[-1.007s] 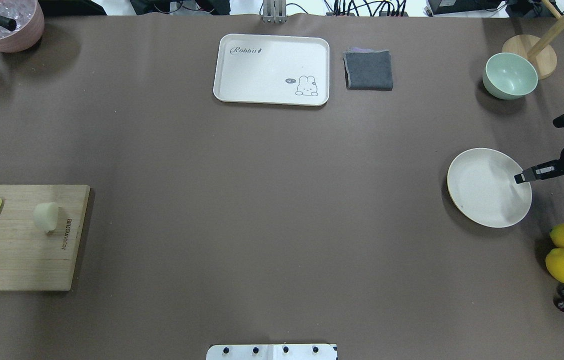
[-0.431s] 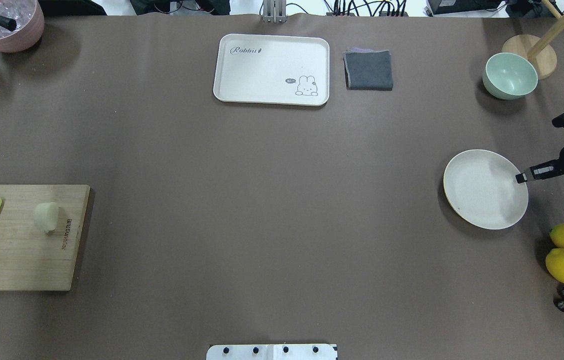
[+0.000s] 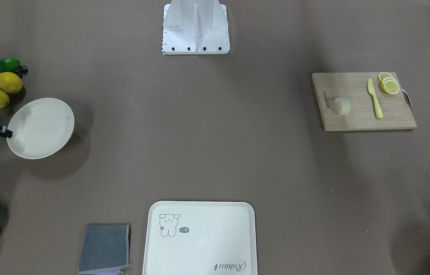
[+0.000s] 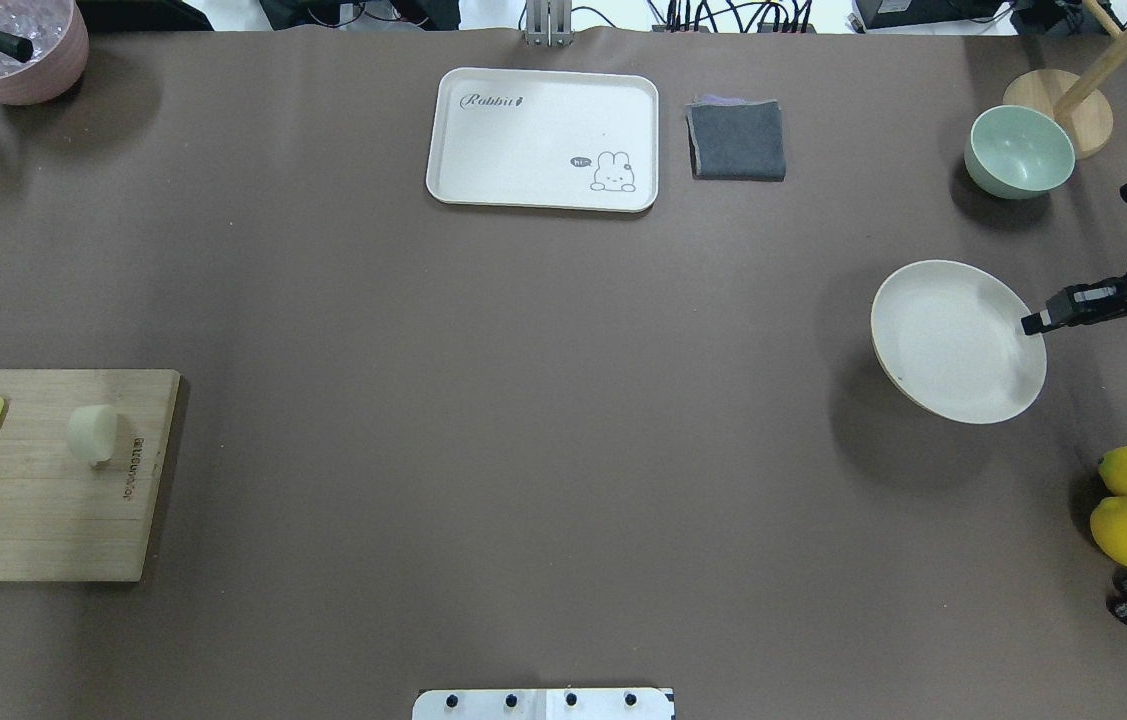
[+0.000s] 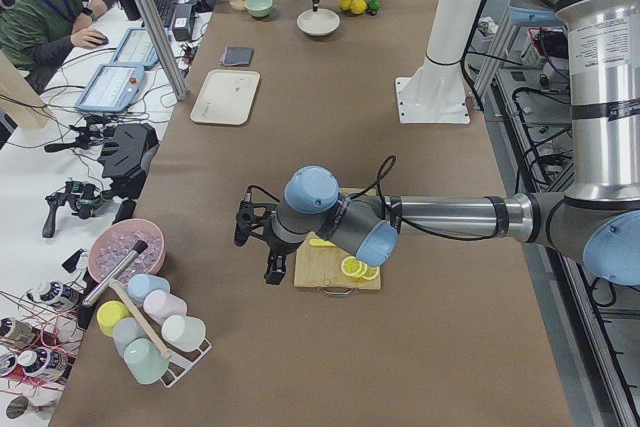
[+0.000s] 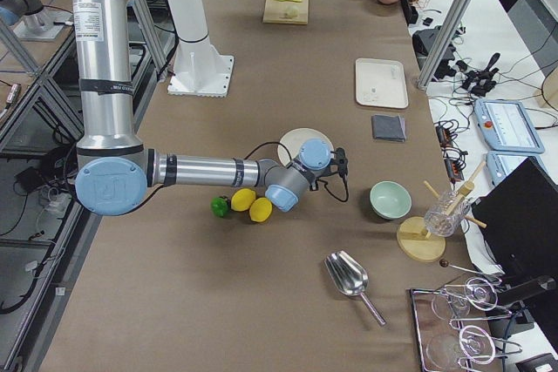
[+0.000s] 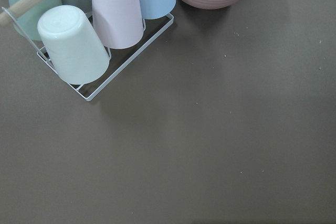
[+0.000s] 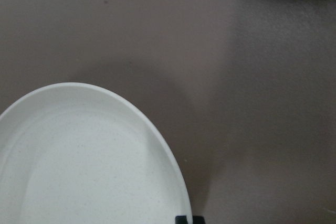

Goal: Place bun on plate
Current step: 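Drag the white plate with the right gripper toward the table centre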

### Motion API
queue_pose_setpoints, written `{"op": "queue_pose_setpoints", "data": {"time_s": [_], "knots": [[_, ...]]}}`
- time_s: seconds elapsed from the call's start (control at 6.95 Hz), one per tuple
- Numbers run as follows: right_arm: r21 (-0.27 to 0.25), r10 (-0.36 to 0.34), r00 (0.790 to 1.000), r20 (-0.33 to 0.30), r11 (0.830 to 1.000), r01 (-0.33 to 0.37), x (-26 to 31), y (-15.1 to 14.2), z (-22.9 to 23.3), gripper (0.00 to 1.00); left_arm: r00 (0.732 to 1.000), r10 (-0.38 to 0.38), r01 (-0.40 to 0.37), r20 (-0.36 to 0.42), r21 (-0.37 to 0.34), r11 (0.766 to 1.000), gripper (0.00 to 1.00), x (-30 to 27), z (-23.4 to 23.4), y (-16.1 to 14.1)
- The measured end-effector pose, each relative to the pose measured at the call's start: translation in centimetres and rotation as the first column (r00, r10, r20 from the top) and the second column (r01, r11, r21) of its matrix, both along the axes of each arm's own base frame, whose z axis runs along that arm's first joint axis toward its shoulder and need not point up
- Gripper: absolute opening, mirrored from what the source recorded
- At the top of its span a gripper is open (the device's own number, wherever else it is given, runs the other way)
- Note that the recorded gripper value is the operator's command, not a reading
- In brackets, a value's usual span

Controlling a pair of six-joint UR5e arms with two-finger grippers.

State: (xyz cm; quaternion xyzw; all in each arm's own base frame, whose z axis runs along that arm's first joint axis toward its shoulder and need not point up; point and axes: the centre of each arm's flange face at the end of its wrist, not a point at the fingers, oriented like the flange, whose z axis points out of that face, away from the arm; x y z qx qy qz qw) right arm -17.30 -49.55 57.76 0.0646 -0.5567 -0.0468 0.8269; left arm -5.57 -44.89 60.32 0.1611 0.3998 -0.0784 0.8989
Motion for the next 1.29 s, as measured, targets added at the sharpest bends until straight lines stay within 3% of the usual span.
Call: {"op": "queue_pose_setpoints", "data": {"time_s": [0.29, 0.58, 1.01, 1.29], "knots": [[-0.044, 0.016, 0.998, 0.066, 0.999, -0.013, -5.3, -2.5, -8.0, 0.00, 1.000, -0.001, 0.001, 0.001, -0.005, 1.000, 0.98, 0.0, 0.2, 0.0], [-0.059, 0.061, 0.995, 0.078, 0.997, -0.056, -16.0, -2.3, -15.8, 0.00, 1.000, -0.001, 0.001, 0.001, -0.012, 1.000, 0.98, 0.0, 0.5, 0.0], [-0.061, 0.093, 0.996, 0.011, 0.994, -0.092, -27.9, 1.3, -25.6, 0.00, 1.000, 0.000, 0.000, 0.002, -0.020, 1.000, 0.98, 0.0, 1.0, 0.0], [-0.042, 0.101, 0.993, -0.058, 0.994, -0.104, -33.3, 4.4, -29.4, 0.00, 1.000, 0.001, -0.001, 0.003, -0.023, 1.000, 0.98, 0.0, 1.2, 0.1]]}}
